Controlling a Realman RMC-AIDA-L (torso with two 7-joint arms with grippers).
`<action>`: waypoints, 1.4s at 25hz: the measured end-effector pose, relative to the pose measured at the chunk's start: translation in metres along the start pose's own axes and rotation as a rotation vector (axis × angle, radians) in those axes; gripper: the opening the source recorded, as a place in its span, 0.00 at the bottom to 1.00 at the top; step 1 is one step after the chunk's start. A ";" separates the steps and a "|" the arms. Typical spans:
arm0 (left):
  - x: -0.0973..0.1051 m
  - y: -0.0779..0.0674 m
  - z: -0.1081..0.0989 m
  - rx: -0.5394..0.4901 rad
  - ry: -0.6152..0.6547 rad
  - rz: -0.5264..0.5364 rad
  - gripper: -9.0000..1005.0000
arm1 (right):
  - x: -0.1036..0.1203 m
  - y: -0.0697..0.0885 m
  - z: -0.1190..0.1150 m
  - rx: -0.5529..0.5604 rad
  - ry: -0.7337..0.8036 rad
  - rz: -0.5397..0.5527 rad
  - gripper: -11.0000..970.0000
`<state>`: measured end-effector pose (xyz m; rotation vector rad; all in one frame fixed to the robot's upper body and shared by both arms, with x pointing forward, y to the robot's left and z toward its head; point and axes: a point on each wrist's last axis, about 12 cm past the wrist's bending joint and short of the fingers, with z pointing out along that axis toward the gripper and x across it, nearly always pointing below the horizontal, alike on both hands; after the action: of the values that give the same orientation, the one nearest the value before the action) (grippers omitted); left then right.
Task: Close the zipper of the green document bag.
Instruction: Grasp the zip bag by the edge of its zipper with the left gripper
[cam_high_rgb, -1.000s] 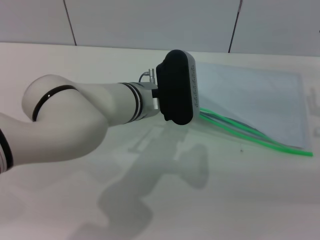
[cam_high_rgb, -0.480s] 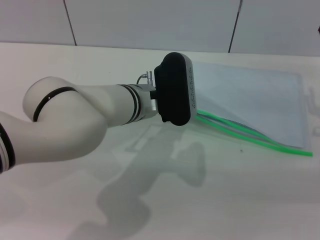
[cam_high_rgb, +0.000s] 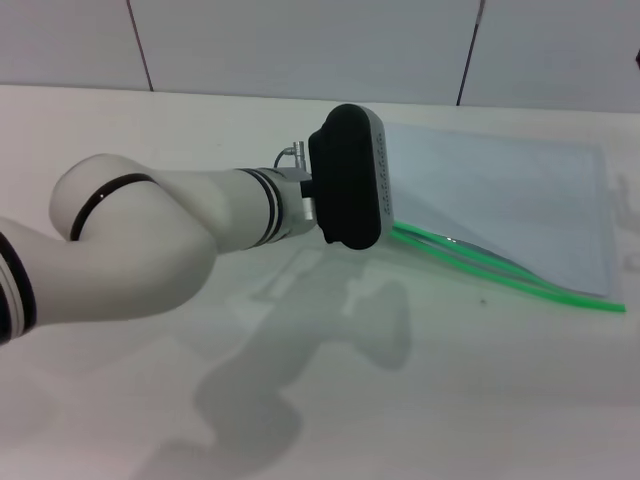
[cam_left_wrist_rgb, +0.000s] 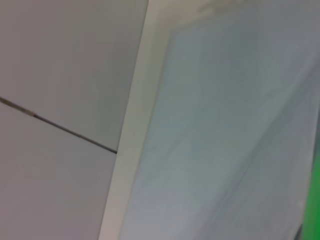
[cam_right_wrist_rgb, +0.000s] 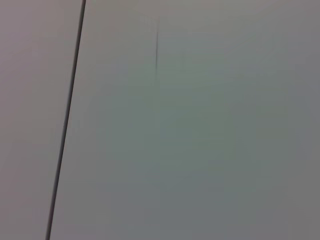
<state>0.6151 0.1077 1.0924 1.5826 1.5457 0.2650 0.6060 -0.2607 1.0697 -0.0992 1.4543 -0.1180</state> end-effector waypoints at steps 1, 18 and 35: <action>0.000 0.000 0.000 0.000 -0.001 0.001 0.67 | 0.000 0.000 0.000 0.000 0.000 0.000 0.73; 0.002 0.004 0.002 -0.021 -0.006 -0.012 0.49 | 0.000 0.001 0.000 -0.003 0.001 0.001 0.73; 0.007 0.003 0.003 -0.023 -0.008 -0.082 0.13 | -0.002 0.011 -0.003 -0.108 -0.015 0.110 0.73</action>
<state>0.6208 0.1133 1.0901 1.4972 1.5921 0.2295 0.6030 -0.2496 1.0694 -0.1076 1.4481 0.0511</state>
